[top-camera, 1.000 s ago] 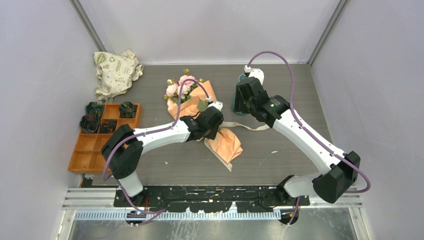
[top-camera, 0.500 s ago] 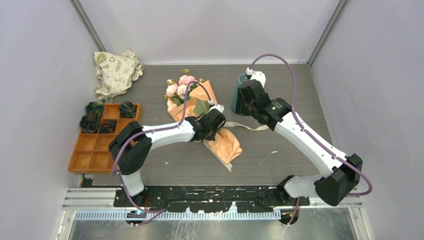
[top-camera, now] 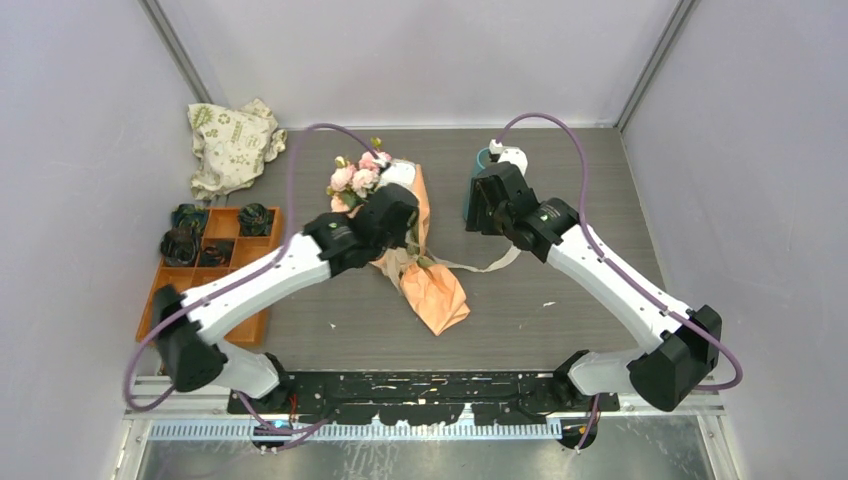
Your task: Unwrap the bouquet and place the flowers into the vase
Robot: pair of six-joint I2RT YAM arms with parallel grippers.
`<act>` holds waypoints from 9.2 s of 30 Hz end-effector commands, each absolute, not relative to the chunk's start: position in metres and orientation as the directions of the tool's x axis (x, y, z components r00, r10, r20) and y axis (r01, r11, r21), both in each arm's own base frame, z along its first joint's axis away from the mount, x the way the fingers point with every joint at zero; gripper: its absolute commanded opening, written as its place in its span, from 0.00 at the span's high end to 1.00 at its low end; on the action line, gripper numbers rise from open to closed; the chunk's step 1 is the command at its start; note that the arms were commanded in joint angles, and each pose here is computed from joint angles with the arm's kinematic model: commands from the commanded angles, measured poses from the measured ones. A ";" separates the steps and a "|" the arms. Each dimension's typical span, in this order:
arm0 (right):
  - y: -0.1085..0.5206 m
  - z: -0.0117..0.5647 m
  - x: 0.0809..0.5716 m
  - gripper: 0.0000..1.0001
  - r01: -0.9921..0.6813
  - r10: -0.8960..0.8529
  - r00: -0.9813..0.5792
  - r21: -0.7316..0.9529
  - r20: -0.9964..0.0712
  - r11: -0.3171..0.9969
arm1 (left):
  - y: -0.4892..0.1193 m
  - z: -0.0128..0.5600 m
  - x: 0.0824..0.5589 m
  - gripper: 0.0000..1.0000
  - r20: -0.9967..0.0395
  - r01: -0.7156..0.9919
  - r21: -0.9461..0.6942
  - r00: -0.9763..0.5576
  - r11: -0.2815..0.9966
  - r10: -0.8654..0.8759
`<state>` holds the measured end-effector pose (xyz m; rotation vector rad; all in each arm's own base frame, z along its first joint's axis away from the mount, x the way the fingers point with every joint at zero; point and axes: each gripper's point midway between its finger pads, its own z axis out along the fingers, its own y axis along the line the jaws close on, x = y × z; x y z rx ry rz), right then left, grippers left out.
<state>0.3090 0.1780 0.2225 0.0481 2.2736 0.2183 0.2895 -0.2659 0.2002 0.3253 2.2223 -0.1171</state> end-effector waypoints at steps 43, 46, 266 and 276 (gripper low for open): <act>0.348 0.098 0.273 0.46 -0.458 -0.302 -0.791 0.188 -0.532 0.869 | -0.157 0.270 0.243 0.82 -0.890 0.003 -0.228 -0.405 0.974 -0.207; 0.347 0.087 0.289 0.46 -0.444 -0.316 -0.782 0.124 -0.537 0.887 | -0.179 0.244 0.245 0.86 -0.861 0.034 -0.255 -0.463 0.966 -0.212; 0.241 0.141 0.259 0.39 -0.211 -0.098 -0.816 0.136 -0.569 0.968 | -0.129 0.157 0.282 0.99 -0.720 -0.100 -0.244 -0.648 0.965 -0.249; 0.290 0.145 0.235 0.39 -0.411 -0.281 -0.766 0.105 -0.578 0.905 | -0.135 0.153 0.283 0.98 -0.706 -0.089 -0.261 -0.661 0.961 -0.253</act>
